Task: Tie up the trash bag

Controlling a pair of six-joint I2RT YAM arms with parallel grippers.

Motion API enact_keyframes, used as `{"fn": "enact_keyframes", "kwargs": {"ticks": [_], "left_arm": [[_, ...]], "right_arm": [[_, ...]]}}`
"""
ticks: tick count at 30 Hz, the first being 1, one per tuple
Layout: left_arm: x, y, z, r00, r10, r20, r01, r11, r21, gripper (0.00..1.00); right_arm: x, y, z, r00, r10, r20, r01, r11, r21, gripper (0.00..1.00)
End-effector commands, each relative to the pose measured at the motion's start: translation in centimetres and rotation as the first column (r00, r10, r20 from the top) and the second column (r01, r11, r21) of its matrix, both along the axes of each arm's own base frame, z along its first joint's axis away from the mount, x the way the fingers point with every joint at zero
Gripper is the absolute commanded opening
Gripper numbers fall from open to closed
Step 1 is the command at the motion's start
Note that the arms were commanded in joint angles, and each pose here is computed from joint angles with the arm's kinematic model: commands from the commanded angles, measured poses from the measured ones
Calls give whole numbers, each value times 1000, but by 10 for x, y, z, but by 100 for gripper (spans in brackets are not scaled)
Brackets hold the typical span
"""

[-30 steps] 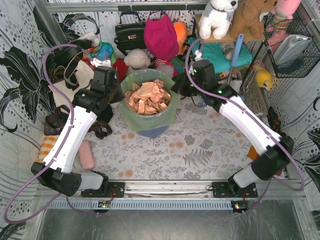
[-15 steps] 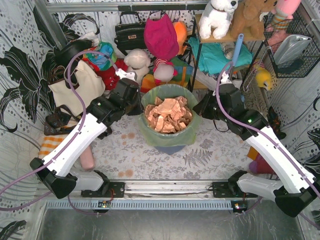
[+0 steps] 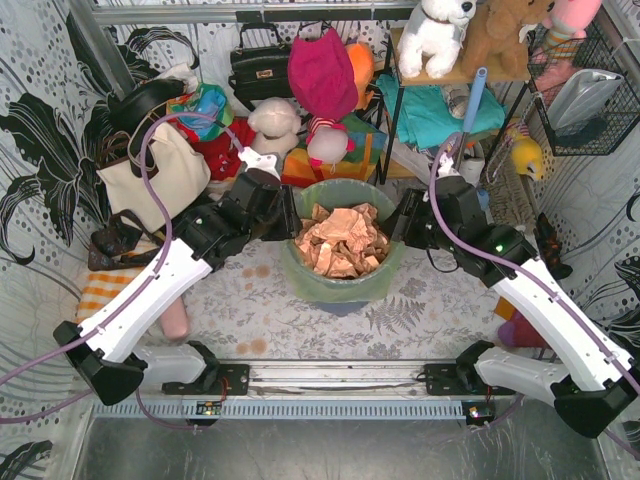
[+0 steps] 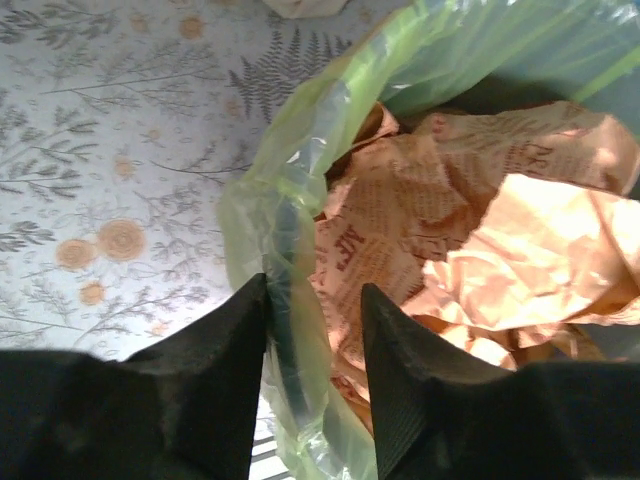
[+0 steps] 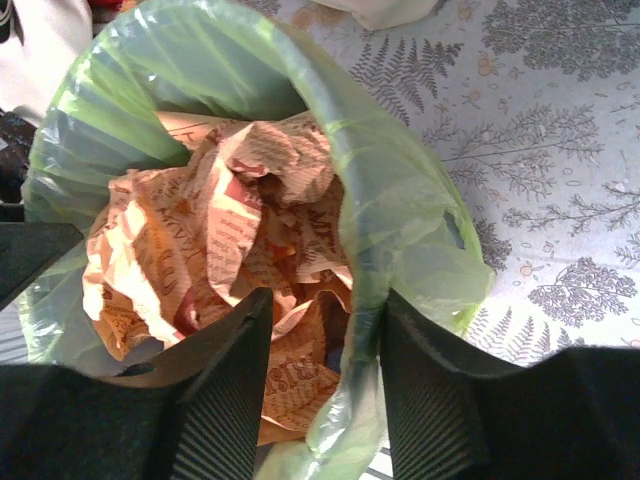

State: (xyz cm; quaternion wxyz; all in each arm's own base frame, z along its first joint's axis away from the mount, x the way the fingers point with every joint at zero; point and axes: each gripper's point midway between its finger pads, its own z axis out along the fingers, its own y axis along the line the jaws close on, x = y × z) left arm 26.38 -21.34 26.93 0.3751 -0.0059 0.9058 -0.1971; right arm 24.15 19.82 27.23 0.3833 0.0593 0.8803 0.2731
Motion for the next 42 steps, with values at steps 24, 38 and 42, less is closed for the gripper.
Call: {"fn": "enact_keyframes", "kwargs": {"ticks": [24, 38, 42], "left_arm": [[-14, 25, 26, 972, 197, 129, -165, 961, -222, 57], [-37, 17, -103, 961, 233, -148, -272, 893, -358, 56], [-39, 6, -132, 962, 191, -196, -252, 898, -360, 56]], "right_arm": [[52, -100, 11, 989, -136, 50, 142, 981, -133, 52], [25, -77, -131, 978, 3, -210, 34, 985, 172, 46], [17, -68, -153, 967, 42, -251, 18, 973, 231, 45]]}}
